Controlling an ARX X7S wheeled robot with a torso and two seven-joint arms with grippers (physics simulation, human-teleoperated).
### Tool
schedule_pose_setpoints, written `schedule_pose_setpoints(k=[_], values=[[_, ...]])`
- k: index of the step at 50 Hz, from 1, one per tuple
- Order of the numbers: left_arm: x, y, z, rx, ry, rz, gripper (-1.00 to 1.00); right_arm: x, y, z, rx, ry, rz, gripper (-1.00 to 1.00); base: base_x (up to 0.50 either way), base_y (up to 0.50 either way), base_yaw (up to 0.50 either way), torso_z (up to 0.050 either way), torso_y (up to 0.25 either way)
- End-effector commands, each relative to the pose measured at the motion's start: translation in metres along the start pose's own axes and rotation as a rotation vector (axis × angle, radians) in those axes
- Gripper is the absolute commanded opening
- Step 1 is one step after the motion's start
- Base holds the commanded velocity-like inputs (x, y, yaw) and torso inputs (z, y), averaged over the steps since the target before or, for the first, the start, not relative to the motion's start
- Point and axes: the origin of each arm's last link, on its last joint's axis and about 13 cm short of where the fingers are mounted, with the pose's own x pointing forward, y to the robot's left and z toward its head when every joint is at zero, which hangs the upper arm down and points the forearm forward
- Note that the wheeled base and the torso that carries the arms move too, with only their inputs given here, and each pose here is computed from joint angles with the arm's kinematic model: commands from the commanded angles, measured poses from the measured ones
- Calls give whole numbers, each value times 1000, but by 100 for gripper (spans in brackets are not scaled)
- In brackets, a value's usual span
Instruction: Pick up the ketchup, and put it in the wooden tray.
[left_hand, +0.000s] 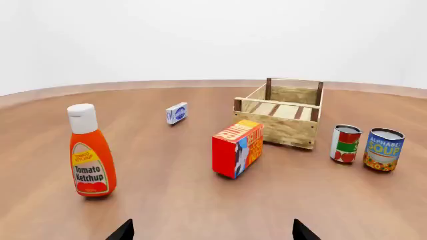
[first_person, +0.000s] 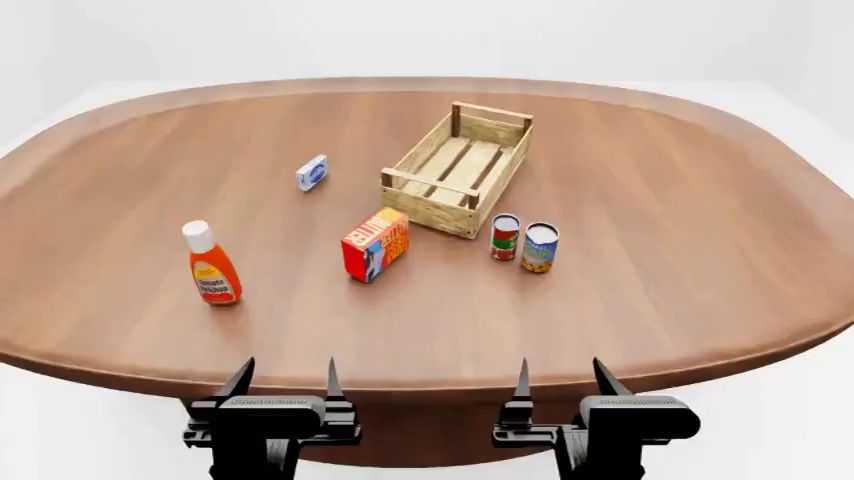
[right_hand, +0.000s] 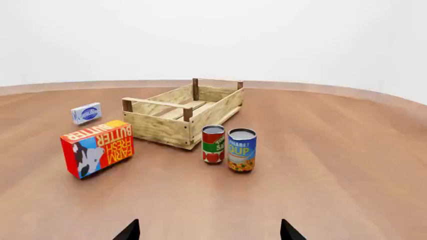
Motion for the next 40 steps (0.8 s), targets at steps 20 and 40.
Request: schedule_pose_setpoints(k=[20, 40], values=[[5, 0, 7, 15, -23, 21, 100, 4, 3, 7, -31, -14, 17, 100, 0, -32, 0, 0, 0], [13, -1, 11, 11, -32, 37, 100, 10, 1, 13, -45, -8, 27, 100, 0, -500, 0, 0, 0]])
